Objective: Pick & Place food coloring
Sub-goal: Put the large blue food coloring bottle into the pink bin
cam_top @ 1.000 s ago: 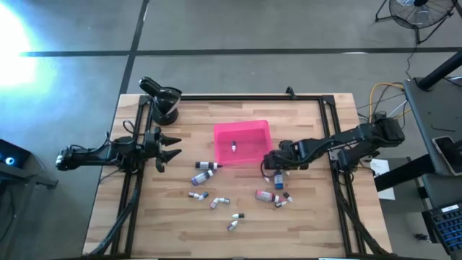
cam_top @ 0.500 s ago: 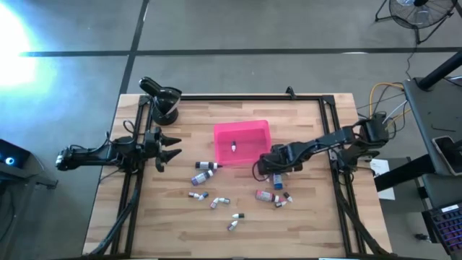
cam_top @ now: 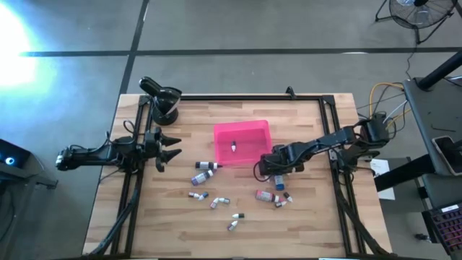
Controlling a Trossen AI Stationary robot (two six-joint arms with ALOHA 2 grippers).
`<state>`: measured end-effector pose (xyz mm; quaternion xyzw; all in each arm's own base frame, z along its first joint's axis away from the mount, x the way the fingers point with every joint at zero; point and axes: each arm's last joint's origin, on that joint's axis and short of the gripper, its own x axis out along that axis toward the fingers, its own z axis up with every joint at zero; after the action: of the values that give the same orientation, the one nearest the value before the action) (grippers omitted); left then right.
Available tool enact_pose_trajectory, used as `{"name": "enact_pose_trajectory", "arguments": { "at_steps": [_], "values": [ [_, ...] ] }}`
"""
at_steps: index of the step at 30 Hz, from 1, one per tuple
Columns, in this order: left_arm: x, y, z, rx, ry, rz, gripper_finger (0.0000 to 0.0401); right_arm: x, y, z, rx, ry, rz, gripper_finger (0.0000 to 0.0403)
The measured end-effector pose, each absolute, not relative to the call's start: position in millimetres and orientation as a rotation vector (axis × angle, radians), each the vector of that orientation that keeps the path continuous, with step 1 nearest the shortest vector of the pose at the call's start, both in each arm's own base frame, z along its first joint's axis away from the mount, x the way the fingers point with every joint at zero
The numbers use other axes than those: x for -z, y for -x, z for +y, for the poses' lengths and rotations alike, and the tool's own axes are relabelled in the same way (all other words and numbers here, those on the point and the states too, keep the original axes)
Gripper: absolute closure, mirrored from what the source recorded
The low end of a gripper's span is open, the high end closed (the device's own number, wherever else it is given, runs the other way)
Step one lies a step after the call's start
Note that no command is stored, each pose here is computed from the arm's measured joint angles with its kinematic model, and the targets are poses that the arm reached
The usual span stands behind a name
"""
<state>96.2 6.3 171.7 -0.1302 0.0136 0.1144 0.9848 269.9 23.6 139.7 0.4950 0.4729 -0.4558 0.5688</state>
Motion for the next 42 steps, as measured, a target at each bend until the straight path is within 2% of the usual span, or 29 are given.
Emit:
{"name": "enact_pose_trajectory", "arguments": {
  "at_steps": [4, 12, 18, 21, 27, 33, 42],
  "values": [
    [-171.4, -96.3, 6.2, -0.230, 0.258, 0.028, 0.0193, -145.9, -269.1, 25.3, 1.077, -1.117, 1.069, 0.0295],
    [-171.2, -96.3, 6.3, -0.230, 0.257, 0.029, 0.0193, -192.9, -264.3, 37.5, 1.110, -0.908, 0.819, 0.0291],
    [-171.1, -96.3, 6.3, -0.230, 0.257, 0.029, 0.0193, -243.3, -264.9, 66.3, 1.048, -0.594, 0.385, 0.0287],
    [-171.0, -96.4, 6.3, -0.230, 0.257, 0.028, 0.0193, -258.0, -270.2, 67.0, 1.050, -0.480, 0.311, 0.0284],
    [-171.0, -96.4, 6.3, -0.230, 0.257, 0.028, 0.0193, -248.0, -289.6, 44.7, 1.155, -0.332, 0.304, 0.0291],
    [-171.0, -96.5, 6.3, -0.230, 0.257, 0.028, 0.0193, -223.6, -299.8, 31.2, 1.202, -0.402, 0.245, 0.0290],
    [-171.0, -96.5, 6.3, -0.231, 0.313, 0.022, 0.0193, -180.6, -278.8, 30.7, 1.241, -0.456, 0.133, 0.0287]
  ]
}}
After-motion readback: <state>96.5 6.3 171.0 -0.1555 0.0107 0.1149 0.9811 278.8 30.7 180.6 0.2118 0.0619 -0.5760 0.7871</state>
